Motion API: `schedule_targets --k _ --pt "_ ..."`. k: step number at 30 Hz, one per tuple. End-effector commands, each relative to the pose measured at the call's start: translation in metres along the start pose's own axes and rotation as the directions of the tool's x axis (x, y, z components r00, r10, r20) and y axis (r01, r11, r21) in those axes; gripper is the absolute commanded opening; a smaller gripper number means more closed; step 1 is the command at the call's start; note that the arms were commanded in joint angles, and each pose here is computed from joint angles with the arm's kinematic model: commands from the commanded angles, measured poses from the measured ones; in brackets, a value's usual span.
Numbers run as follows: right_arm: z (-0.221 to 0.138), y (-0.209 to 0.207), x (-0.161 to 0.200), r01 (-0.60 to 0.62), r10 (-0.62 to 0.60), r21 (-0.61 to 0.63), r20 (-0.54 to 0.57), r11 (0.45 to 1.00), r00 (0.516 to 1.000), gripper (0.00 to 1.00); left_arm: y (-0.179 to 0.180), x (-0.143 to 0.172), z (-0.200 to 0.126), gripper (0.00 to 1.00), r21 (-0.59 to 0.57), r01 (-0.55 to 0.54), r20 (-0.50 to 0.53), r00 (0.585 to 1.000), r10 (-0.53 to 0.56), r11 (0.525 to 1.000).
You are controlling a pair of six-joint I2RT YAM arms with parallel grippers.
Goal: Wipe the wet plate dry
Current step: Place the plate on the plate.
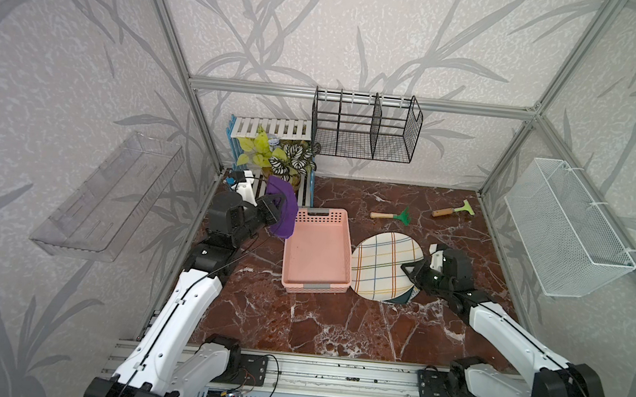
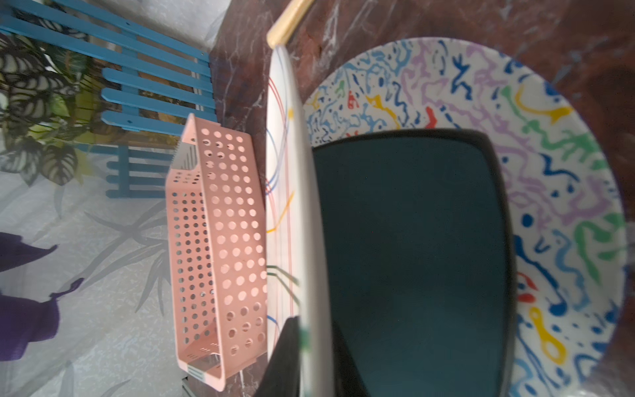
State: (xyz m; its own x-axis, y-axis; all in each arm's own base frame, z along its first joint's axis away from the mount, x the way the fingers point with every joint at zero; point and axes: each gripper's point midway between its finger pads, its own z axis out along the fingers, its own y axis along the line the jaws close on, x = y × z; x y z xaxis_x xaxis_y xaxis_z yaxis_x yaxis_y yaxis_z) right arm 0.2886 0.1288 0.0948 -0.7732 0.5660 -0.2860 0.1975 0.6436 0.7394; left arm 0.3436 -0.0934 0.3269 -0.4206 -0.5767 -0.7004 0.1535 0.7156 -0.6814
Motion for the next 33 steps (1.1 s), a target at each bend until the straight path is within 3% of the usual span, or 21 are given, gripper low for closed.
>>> schedule_targets --k 1,5,12,16,21,27,31,33 --pt "-0.001 -0.068 0.024 0.019 -0.011 0.238 -0.037 0.971 0.999 0.2 -0.004 -0.005 -0.003 0.0 0.025 -0.012 0.025 1.0 0.012 1.0" --pt "0.0 -0.079 0.026 0.024 -0.016 0.272 -0.03 0.962 0.999 0.26 -0.004 -0.005 -0.001 0.0 0.027 -0.013 0.021 1.0 0.012 1.0" --pt "-0.005 -0.078 0.023 0.039 -0.033 0.293 -0.025 0.955 0.999 0.46 0.002 -0.004 -0.001 0.0 -0.005 -0.028 0.018 0.999 0.029 1.0" --pt "-0.018 -0.071 0.014 0.041 -0.047 0.305 0.014 0.951 0.999 0.63 0.011 -0.003 -0.001 0.0 -0.042 -0.031 0.019 0.999 0.032 0.999" --pt "-0.044 -0.061 -0.007 0.044 -0.092 0.347 0.122 0.937 0.988 0.9 0.023 -0.003 -0.003 0.0 -0.104 -0.054 0.032 0.998 0.058 0.993" --pt "-0.075 -0.029 -0.036 0.084 -0.169 0.322 0.247 0.943 0.954 0.94 0.065 -0.004 -0.004 0.0 -0.316 -0.083 0.031 0.995 0.098 0.945" --pt "-0.086 0.003 -0.053 0.12 -0.197 0.253 0.303 0.96 0.932 0.94 0.112 0.014 0.011 0.0 -0.468 -0.127 -0.062 0.992 0.112 0.874" --pt "-0.087 0.013 -0.06 0.127 -0.201 0.24 0.315 0.963 0.928 0.94 0.131 0.025 0.022 0.08 -0.509 -0.132 -0.106 0.99 0.09 0.85"
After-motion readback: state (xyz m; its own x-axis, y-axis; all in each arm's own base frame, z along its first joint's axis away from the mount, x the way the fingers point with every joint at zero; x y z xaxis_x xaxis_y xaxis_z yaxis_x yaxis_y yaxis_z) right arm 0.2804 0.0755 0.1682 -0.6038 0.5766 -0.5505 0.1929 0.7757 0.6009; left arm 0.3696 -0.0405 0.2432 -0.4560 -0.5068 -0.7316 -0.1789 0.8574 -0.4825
